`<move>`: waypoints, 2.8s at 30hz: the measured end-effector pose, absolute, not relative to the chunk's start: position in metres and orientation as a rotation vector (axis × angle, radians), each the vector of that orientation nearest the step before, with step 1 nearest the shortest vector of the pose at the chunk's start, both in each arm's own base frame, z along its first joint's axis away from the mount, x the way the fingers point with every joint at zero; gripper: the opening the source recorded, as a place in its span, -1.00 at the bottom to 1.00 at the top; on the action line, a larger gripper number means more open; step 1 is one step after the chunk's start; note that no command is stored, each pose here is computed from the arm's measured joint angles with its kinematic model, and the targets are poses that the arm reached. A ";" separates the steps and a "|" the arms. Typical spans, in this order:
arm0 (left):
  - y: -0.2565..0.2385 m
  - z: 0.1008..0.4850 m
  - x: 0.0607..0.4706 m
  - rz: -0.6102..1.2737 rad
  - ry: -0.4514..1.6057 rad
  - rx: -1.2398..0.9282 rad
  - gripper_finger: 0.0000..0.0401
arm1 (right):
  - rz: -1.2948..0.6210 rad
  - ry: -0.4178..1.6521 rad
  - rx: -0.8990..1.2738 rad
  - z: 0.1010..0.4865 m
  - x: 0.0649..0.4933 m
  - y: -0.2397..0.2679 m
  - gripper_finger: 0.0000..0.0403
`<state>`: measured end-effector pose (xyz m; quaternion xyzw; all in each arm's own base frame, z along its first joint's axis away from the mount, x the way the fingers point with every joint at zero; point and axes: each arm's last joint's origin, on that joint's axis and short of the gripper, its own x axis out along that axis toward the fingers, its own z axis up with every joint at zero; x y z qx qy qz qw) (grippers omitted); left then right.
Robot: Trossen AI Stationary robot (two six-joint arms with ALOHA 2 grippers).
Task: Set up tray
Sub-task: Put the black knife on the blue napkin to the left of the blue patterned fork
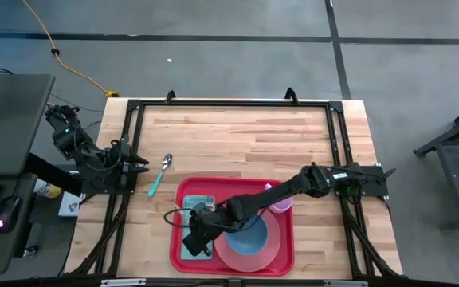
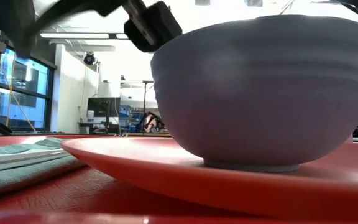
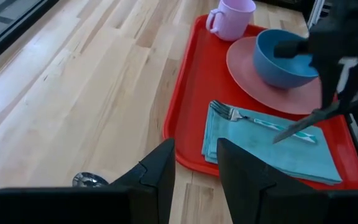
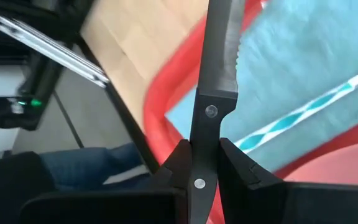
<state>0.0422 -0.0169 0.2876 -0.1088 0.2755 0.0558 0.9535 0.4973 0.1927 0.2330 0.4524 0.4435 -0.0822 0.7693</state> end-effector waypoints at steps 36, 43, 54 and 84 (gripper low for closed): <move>-0.021 0.296 0.047 0.108 0.461 -0.340 -0.25 | -0.301 1.059 1.000 0.179 0.517 0.158 -0.87; -0.021 0.296 0.047 0.108 0.462 -0.340 -0.25 | -0.324 1.048 0.995 0.175 0.518 0.159 -0.87; -0.022 0.296 0.047 0.102 0.467 -0.341 -0.25 | -0.353 1.042 0.983 0.174 0.517 0.158 -0.47; -0.022 0.296 0.047 0.093 0.479 -0.340 -0.25 | -0.418 0.721 0.644 0.274 0.503 0.106 -0.44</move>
